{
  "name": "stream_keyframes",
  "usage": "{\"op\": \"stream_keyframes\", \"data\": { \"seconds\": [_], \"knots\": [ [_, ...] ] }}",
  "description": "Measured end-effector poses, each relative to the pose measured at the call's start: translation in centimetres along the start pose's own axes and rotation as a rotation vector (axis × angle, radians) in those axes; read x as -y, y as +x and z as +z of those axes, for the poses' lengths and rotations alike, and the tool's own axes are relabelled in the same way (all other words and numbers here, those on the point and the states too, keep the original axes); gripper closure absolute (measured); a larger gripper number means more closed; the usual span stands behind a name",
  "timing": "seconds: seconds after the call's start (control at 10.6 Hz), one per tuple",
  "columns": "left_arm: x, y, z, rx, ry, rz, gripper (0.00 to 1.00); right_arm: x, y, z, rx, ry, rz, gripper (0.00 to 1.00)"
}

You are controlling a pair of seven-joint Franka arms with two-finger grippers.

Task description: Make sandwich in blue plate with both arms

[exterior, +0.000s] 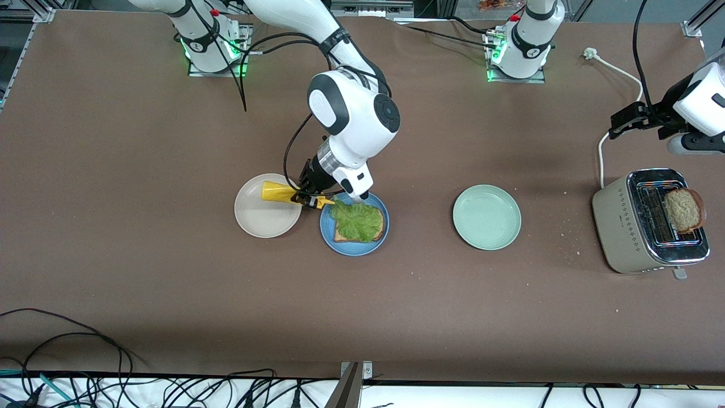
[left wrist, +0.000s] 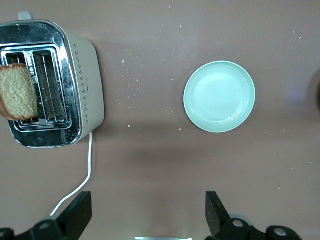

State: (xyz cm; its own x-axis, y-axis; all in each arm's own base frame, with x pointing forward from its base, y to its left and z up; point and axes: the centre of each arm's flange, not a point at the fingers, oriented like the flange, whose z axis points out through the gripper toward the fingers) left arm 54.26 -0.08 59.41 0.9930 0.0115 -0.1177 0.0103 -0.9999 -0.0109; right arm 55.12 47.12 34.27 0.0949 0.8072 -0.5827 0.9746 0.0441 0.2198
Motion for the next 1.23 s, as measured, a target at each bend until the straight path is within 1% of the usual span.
{"op": "stream_keyframes", "data": {
  "seconds": [0.09,0.19,0.28,0.47,0.57,0.66,0.76,0.85,0.95,1.04,1.14,1.23],
  "knots": [
    [0.1,0.2,0.3,0.005,0.0,-0.001,0.0,-0.1,-0.3,0.3,0.012,0.013,-0.001,0.96],
    [0.4,0.3,0.5,0.009,-0.001,-0.008,0.0,-0.2,-0.6,0.5,0.005,0.033,-0.005,0.96],
    [1.0,0.4,0.6,0.012,-0.002,-0.019,0.0,-0.4,-1.1,0.8,-0.017,0.072,-0.001,0.96],
    [1.6,0.6,1.0,0.018,-0.004,-0.03,0.0,-1.7,-3.2,1.8,-0.096,0.186,0.018,0.96],
    [1.7,0.8,1.0,0.017,-0.004,-0.03,0.0,-2.9,-5.0,2.3,-0.151,0.241,0.024,0.96],
    [1.8,1.0,0.7,0.008,-0.005,-0.032,0.0,-4.1,-7.2,2.9,-0.214,0.31,0.034,0.96],
    [2.5,1.0,0.2,-0.002,-0.006,-0.045,0.0,-5.2,-9.7,3.8,-0.282,0.393,0.044,0.96],
    [3.6,1.0,0.1,-0.005,-0.008,-0.064,0.0,-6.4,-12.4,5.2,-0.362,0.484,0.047,0.96],
    [4.8,1.2,0.6,0.004,-0.011,-0.086,0.0,-7.6,-15.3,7.2,-0.447,0.569,0.045,0.96],
    [6.2,1.7,1.6,0.023,0.005,-0.105,0.0,-8.7,-18.1,9.6,-0.528,0.641,0.041,0.96],
    [7.7,2.4,3.0,0.052,0.023,-0.126,0.0,-9.7,-21.2,12.6,-0.626,0.707,0.024,0.96],
    [9.0,3.1,4.6,0.082,0.036,-0.131,0.0,-10.2,-23.7,15.2,-0.728,0.754,-0.002,0.96]
  ]
}}
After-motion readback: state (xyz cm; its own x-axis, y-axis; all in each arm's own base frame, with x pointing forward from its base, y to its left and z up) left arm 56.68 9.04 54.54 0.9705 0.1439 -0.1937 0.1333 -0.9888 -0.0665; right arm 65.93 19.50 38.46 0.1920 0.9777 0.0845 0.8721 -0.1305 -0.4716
